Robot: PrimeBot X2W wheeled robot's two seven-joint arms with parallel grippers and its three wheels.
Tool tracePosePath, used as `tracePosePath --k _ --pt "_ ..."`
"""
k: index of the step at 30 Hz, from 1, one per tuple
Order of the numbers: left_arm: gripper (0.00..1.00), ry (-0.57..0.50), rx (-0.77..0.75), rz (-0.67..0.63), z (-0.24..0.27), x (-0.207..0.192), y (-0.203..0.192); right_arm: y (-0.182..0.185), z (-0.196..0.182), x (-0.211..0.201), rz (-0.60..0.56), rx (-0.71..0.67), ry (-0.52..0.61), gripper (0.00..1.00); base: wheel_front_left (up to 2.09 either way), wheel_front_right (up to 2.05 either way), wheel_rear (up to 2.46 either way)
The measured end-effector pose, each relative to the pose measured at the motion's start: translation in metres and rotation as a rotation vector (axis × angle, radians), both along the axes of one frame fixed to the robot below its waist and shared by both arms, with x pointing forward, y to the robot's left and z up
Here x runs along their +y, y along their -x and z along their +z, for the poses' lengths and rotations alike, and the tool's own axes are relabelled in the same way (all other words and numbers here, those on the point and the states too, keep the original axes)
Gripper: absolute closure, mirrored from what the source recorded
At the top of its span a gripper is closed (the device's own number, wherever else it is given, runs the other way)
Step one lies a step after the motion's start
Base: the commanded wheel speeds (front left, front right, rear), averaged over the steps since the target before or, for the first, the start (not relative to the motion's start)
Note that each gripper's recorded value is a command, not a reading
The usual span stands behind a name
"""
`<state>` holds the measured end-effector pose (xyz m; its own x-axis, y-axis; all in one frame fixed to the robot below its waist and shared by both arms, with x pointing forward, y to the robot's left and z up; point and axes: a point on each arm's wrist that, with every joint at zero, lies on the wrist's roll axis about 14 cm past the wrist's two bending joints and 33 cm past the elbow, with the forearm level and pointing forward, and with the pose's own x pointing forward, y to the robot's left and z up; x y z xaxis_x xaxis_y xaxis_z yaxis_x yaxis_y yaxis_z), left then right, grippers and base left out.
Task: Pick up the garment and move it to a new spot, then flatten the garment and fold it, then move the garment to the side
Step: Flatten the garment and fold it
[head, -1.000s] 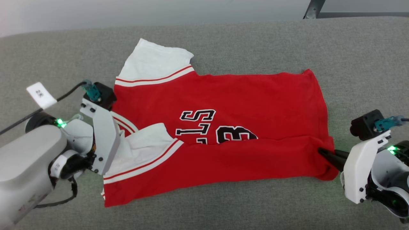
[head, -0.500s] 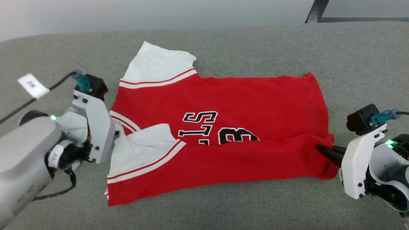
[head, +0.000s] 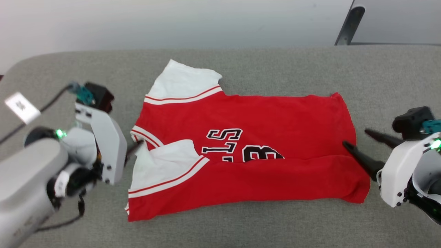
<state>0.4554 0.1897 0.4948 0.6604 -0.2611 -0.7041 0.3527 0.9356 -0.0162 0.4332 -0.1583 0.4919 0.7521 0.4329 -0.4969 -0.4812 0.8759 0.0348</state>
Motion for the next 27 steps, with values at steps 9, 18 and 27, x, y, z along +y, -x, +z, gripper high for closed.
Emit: tracePosePath --k 9,18,27 --pt "0.00 0.059 -0.031 0.049 0.005 -0.002 0.025 -0.009 0.068 0.002 0.009 -0.417 -0.016 0.00 0.00 0.00 0.00" --pt "0.00 0.170 -0.080 0.122 -0.001 -0.005 0.034 0.006 0.140 -0.021 -0.109 -0.821 -0.049 0.00 0.00 0.00 0.00" --pt "0.00 0.144 0.225 0.195 -0.042 0.003 0.062 0.032 0.178 -0.048 -0.246 -0.915 -0.046 0.00 0.00 0.00 0.00"
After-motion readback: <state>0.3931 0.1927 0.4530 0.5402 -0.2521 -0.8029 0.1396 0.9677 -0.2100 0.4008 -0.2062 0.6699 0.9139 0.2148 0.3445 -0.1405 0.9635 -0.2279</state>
